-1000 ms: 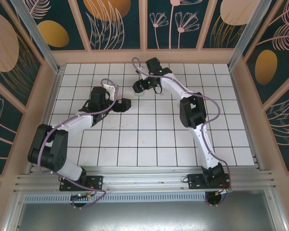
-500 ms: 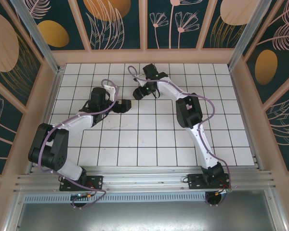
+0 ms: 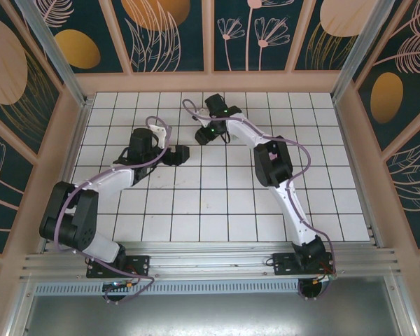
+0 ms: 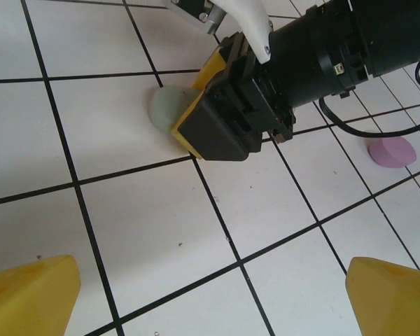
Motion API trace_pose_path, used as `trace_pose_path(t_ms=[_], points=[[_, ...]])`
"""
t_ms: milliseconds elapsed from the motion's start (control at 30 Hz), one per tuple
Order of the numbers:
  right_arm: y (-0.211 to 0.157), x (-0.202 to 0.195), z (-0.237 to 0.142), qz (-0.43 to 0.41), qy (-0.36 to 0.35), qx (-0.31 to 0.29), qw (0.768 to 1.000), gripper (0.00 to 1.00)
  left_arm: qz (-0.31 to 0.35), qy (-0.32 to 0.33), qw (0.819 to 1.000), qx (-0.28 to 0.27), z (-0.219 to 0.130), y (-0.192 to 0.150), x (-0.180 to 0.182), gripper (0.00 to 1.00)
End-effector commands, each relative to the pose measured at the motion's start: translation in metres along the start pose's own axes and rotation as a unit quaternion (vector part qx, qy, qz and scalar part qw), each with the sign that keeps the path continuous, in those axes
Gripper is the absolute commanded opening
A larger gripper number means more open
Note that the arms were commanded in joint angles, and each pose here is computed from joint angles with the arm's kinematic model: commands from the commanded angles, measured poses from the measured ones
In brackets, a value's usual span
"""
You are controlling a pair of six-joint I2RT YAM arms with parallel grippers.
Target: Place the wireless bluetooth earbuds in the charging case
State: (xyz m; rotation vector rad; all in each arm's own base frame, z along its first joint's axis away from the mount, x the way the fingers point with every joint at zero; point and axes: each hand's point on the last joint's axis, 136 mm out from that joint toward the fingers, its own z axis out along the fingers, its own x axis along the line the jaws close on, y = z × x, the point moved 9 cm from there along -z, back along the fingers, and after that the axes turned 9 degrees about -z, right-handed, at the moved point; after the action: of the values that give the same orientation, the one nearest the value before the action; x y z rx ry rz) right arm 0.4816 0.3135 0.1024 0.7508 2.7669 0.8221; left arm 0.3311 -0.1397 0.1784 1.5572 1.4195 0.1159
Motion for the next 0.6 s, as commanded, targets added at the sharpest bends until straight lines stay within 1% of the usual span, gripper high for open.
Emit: trace_pose_path(t_ms=[0,133,300,433,567], points=[[-0.014,0.027,0.009,-0.023,0.025,0.047,0.998,0.47,0.001,0.004,1.000,-0.018,-0.010,0.005,-0.002,0.97],[-0.014,0.034,-0.001,-0.028,0.031,0.041,0.998,0.41,0.018,-0.007,0.999,-0.031,-0.020,0.010,-0.009,0.98],[-0.016,0.043,-0.026,-0.025,0.055,0.026,0.998,0.38,0.075,-0.040,0.994,-0.064,-0.042,0.017,-0.025,0.98],[-0.018,0.054,-0.055,-0.018,0.092,0.008,0.996,0.37,0.135,-0.076,0.984,-0.091,-0.063,0.021,-0.040,0.99],[-0.022,0.069,-0.086,-0.018,0.127,0.006,0.992,0.37,0.204,-0.130,0.964,-0.115,-0.083,0.020,-0.056,0.97]])
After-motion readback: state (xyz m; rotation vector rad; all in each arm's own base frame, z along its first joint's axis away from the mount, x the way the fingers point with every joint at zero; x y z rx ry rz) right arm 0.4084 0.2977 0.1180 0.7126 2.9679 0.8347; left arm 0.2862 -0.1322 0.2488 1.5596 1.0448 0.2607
